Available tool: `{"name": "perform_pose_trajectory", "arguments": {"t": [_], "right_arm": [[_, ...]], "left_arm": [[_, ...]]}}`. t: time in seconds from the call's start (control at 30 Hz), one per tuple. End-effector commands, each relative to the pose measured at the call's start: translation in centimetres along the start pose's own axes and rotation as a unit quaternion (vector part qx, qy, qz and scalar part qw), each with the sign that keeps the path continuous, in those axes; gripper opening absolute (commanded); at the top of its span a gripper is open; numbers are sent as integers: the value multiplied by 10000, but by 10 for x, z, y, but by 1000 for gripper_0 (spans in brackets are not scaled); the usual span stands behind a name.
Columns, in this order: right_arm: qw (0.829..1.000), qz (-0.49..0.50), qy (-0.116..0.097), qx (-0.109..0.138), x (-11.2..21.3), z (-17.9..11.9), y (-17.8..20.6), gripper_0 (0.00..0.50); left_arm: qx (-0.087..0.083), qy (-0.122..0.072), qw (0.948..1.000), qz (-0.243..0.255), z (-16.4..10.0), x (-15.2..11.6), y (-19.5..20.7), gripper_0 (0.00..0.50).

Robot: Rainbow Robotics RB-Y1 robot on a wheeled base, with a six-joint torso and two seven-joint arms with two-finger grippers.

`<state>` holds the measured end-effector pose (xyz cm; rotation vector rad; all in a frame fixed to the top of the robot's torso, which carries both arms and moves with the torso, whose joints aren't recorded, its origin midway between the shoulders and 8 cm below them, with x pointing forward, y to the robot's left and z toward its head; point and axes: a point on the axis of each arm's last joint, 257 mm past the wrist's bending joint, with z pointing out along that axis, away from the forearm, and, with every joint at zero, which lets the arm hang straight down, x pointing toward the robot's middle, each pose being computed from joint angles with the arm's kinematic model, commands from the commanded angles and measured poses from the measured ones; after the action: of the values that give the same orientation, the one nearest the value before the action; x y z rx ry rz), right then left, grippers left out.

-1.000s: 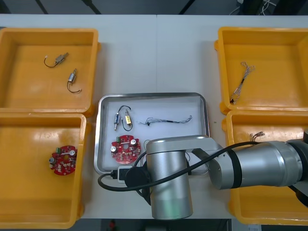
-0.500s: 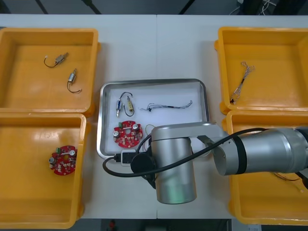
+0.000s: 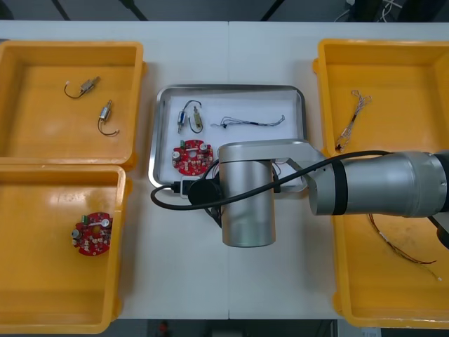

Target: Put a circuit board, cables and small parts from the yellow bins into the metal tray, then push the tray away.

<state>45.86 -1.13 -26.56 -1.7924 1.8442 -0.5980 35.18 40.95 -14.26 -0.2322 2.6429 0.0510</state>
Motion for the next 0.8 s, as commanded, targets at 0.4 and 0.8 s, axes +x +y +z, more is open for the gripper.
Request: {"name": "perform_pose_trajectory", "arguments": {"t": [0.4, 0.8], "right_arm": [[9971, -160, -105, 737, -9, 1, -100, 0], [9931, -245, -162, 1136, -13, -5, -158, 0]], "left_arm": [[-184, -1, 9998, 94, -4, 1, 6, 500], [-184, -1, 9998, 94, -4, 1, 6, 500]]}}
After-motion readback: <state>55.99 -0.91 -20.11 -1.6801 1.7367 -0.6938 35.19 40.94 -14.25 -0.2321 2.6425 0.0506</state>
